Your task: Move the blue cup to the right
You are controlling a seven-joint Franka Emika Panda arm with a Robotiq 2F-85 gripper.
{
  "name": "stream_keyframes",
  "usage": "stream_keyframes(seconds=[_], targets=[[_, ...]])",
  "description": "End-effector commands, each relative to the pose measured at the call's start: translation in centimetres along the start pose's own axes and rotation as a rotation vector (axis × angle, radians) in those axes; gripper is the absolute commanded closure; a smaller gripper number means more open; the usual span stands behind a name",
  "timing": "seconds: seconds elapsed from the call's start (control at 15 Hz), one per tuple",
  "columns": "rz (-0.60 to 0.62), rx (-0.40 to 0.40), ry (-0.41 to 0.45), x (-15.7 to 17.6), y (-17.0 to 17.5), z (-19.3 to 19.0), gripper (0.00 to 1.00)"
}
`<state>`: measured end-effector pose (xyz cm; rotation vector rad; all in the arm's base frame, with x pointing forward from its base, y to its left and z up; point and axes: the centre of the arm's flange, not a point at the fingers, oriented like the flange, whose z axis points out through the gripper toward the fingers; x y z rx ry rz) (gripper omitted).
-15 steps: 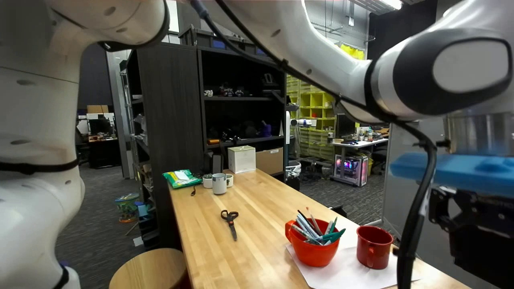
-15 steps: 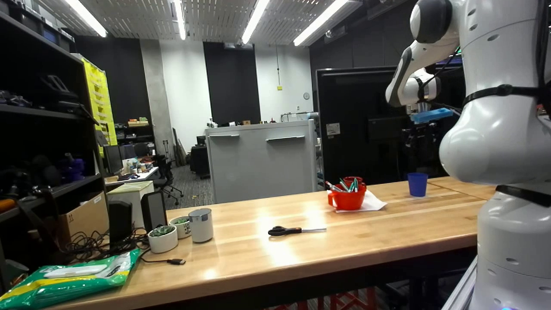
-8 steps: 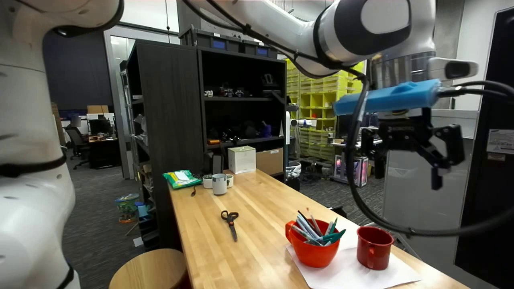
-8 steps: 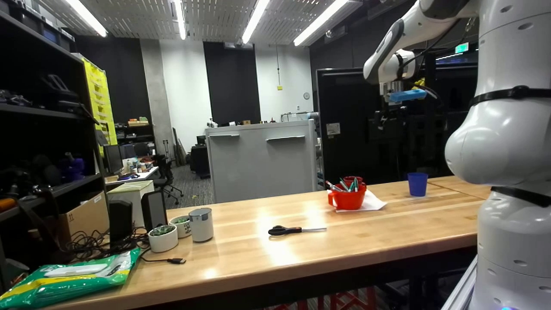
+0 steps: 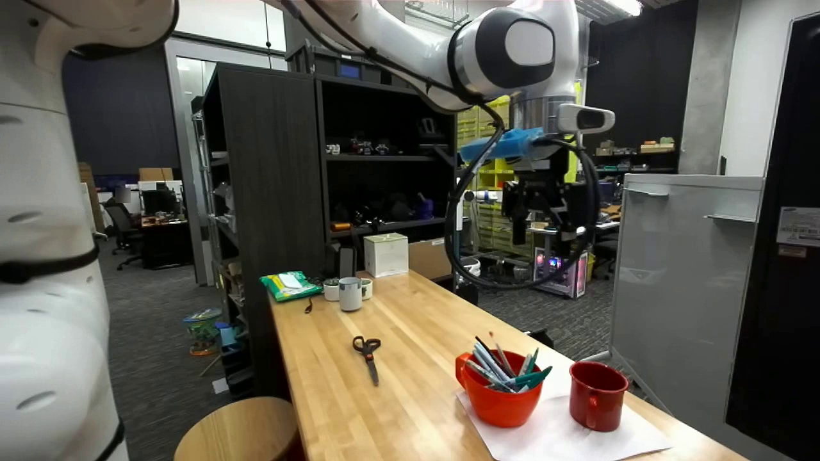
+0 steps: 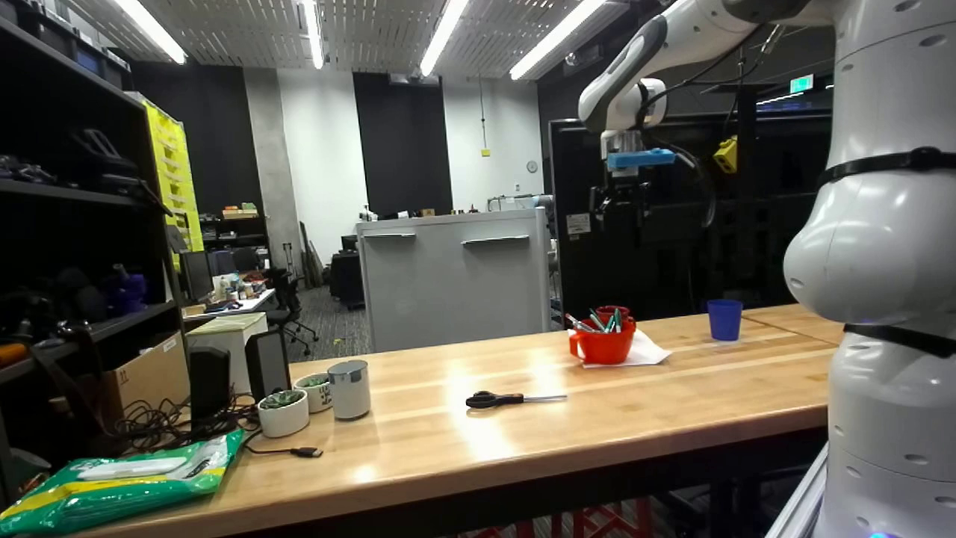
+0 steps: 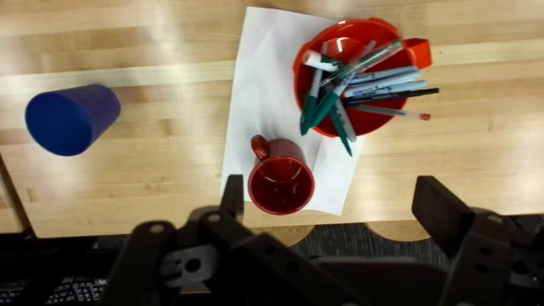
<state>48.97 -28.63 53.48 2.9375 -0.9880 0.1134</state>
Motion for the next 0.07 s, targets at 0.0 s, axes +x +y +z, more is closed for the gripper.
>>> stream_keyframes(seconds=[0.0], targets=[[0.022,0.007,0.003,-0.07,-1.59,-0.25,0.0]])
